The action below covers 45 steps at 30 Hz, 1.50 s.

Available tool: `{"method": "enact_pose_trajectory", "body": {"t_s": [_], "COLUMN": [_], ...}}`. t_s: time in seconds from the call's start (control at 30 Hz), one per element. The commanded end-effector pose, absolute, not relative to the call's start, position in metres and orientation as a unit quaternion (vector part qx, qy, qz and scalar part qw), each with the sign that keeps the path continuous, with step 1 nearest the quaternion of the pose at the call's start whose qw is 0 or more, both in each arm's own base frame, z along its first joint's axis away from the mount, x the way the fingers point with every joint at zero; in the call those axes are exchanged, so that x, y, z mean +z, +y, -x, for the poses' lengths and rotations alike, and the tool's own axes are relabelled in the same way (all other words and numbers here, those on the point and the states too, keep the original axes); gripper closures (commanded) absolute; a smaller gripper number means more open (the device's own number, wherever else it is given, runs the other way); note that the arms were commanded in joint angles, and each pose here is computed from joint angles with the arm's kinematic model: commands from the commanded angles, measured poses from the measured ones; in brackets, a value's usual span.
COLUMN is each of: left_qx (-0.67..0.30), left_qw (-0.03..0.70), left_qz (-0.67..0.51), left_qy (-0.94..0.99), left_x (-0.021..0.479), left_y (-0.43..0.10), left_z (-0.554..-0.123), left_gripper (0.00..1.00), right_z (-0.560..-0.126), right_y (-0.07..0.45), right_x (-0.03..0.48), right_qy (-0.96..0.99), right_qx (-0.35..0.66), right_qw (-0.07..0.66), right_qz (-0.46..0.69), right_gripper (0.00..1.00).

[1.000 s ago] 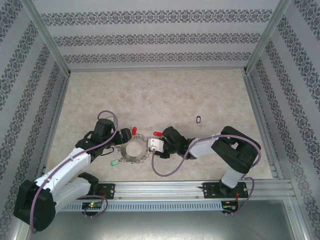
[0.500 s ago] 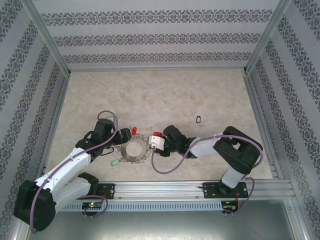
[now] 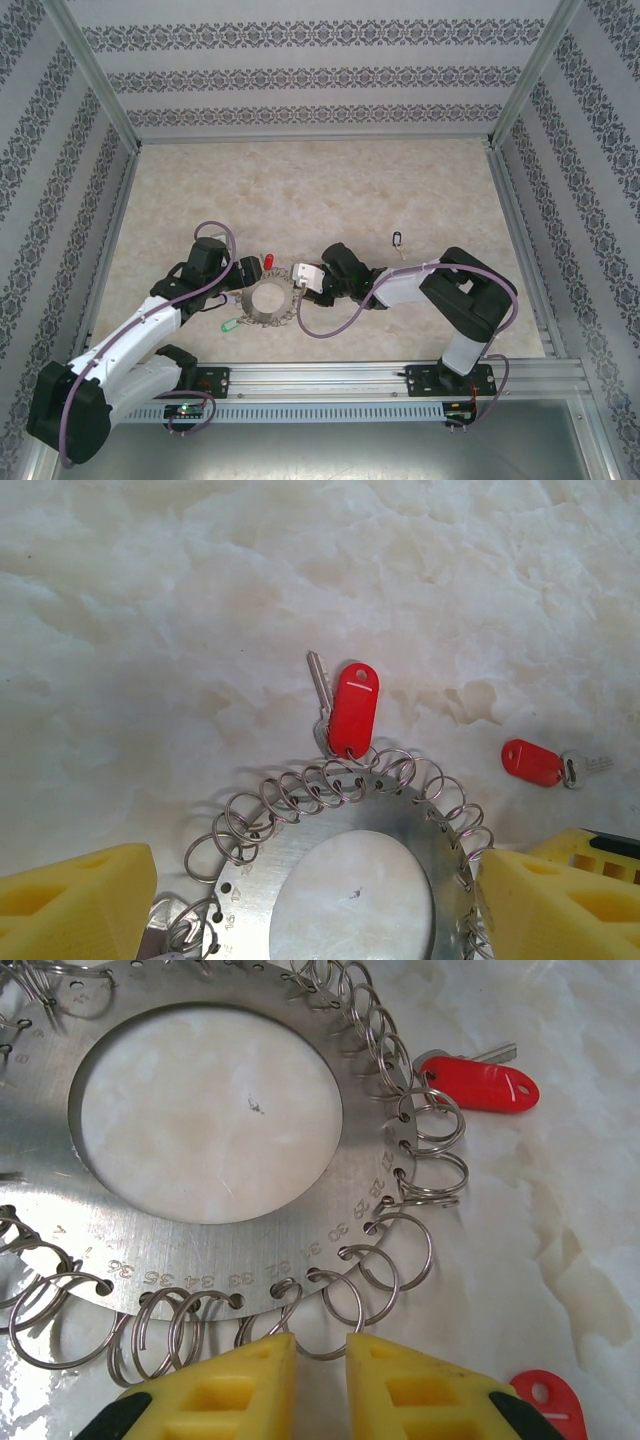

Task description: Put the keys on the keyring

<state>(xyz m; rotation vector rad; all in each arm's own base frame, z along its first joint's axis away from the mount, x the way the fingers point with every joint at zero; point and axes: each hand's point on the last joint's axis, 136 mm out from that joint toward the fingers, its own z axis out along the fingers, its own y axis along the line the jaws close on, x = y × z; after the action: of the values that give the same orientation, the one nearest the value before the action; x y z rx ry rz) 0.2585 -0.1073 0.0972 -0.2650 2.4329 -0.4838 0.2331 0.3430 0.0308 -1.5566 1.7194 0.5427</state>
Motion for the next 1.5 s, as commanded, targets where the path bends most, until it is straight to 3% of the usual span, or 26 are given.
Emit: {"method": "enact_pose_trajectory", "body": {"t_s": [0.0, 0.6, 1.13, 1.23, 1.47], "left_qx": [-0.172, -0.173, -0.172, -0.171, -0.171], "left_qw": [0.332, 0.335, 0.339, 0.339, 0.339], "left_qz": [0.098, 0.098, 0.097, 0.097, 0.096], "left_qy": [0.922, 0.921, 0.920, 0.920, 0.920], "left_x": [0.107, 0.110, 0.112, 0.111, 0.112], "left_y": [-0.101, -0.101, -0.101, -0.101, -0.101], "left_z": [-0.261, -0.262, -0.264, -0.264, -0.263], "left_gripper": [0.16, 0.16, 0.16, 0.16, 0.16], "right_z": [-0.226, -0.217, -0.225, -0.226, -0.225], "right_y": [0.342, 0.342, 0.354, 0.357, 0.357], "right_x": [0.030, 0.025, 0.019, 0.020, 0.015], "right_qy": [0.674, 0.686, 0.706, 0.709, 0.712], "right_qx": [0.228, 0.245, 0.249, 0.256, 0.258], "right_qw": [0.363, 0.350, 0.349, 0.351, 0.345], "right_qz": [0.601, 0.589, 0.563, 0.556, 0.554], "right_gripper": [0.77, 0.77, 0.72, 0.68, 0.76]}}
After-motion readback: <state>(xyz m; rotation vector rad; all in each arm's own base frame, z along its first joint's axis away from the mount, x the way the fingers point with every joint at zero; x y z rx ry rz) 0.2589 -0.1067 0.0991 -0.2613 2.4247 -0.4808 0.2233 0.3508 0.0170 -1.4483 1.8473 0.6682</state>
